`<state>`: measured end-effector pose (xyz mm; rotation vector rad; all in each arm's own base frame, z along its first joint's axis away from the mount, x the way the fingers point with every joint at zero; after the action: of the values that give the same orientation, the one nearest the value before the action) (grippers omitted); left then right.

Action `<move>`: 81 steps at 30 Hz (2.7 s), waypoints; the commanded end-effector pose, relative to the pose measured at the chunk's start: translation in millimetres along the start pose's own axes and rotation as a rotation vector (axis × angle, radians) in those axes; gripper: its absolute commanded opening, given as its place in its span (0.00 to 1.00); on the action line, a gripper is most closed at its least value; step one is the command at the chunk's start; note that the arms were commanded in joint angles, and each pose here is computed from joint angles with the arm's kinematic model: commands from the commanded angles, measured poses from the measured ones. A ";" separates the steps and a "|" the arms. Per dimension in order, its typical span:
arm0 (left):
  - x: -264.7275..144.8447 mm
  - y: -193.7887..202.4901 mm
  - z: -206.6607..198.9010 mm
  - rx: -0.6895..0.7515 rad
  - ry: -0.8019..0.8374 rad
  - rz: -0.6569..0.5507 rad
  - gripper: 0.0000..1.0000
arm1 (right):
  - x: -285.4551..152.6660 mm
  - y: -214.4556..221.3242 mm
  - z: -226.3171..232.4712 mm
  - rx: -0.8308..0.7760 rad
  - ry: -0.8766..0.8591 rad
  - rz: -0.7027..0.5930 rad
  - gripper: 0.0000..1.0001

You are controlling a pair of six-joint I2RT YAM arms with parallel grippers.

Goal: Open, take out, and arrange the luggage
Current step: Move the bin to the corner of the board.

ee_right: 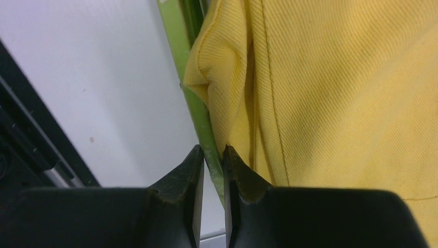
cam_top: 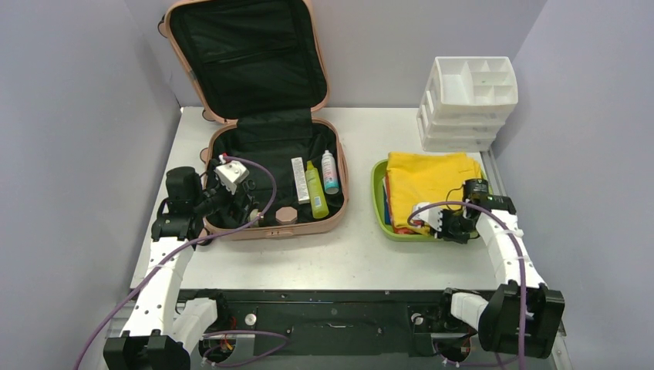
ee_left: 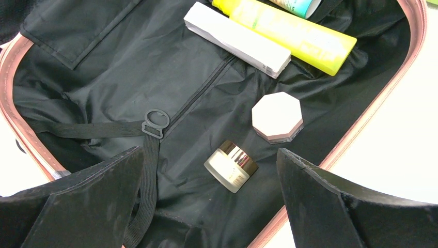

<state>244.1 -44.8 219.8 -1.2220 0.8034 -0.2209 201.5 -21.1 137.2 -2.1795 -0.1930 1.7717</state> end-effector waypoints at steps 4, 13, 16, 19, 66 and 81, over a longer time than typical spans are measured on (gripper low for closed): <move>-0.9 -12.2 -1.5 0.026 0.013 -0.059 0.96 | -31.8 45.3 44.7 0.105 -0.070 0.145 0.00; -3.6 -16.5 -1.2 0.033 0.002 -0.073 0.96 | -41.2 38.6 64.1 0.415 -0.093 0.047 0.00; -3.4 -17.6 -0.5 0.034 0.000 -0.076 0.96 | -41.7 20.5 46.8 0.560 0.032 -0.002 0.00; -3.8 -18.3 -0.6 0.035 -0.001 -0.077 0.96 | -41.2 0.8 21.6 0.674 0.212 -0.042 0.00; 0.5 -13.7 17.4 0.094 -0.020 -0.002 0.96 | -52.6 -152.8 -200.5 -0.314 0.327 0.041 0.52; -1.0 -8.9 20.7 0.058 -0.040 -0.004 0.96 | 14.2 -127.7 -240.7 -0.565 0.050 0.218 0.50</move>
<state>254.8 -32.8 215.2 -1.1631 0.7966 -0.1837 454.6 66.7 217.2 -2.7087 -0.4400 1.8115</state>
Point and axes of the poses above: each gripper's point midway between its finger pads, its own x axis out along the fingers, its own z axis along the line the jaws close on, y = z × x, the point moved 6 cm from there along -x, back along the fingers, and after that the axes turned 1 degree about -x, right-handed, at the moved point
